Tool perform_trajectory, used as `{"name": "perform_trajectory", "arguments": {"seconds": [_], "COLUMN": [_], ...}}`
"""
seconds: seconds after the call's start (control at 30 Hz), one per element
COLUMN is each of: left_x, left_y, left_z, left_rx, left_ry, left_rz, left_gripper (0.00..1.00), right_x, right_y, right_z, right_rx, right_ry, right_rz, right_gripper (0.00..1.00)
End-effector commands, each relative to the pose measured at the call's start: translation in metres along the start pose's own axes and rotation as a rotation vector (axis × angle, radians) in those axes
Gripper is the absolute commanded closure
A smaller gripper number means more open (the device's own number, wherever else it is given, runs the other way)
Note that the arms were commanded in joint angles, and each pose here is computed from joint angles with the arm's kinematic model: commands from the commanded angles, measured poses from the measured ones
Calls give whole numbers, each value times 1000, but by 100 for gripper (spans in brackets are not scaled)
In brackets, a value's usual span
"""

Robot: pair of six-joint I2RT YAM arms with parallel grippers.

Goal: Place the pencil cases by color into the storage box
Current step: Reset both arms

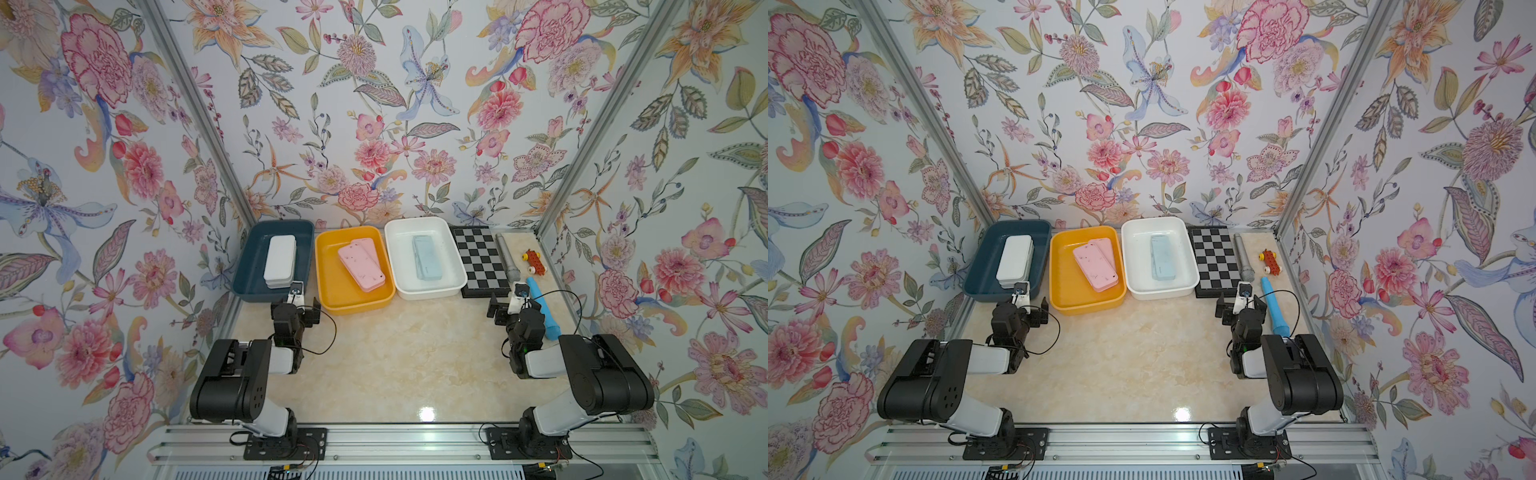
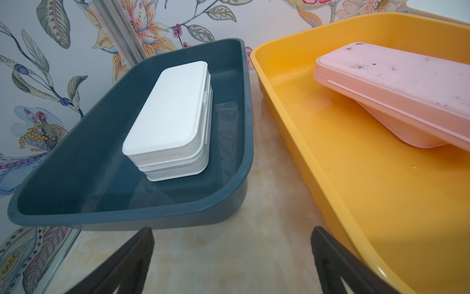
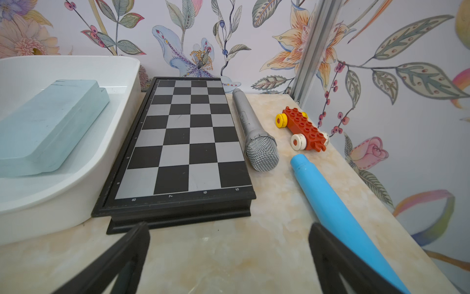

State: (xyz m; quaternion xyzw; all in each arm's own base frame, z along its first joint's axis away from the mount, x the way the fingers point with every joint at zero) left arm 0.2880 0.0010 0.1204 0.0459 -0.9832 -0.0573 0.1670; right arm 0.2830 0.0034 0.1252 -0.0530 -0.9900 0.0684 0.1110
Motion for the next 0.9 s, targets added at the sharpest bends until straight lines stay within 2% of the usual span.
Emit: {"name": "perform_trajectory", "arguments": {"seconds": [0.0,0.53,0.87], "left_x": [-2,-2,-2], "left_y": [-1,-1,-1], "left_z": [-3,-3,-3], "left_rx": [-20,-18,-18], "left_ry": [-6,-6,-7], "left_rz": [-13,-12,-12], "left_gripper": [2,2,2], "right_x": [-1,0,-3], "right_y": [-1,4,2], "right_z": [-6,-6,-6], "right_rx": [-21,11,-6], "right_ry": [-13,-19,-10], "right_rz": [15,8,-42], "right_gripper": [0,0,0]}}
Point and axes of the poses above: each gripper's point midway between its finger pads, its own x axis back along the fingers, its own y axis along the line the jaws close on, z = x × y, the point moved 10 cm from there along x, back along the fingers, and after that the axes turned 4 degrees about x, right-handed, at the moved point
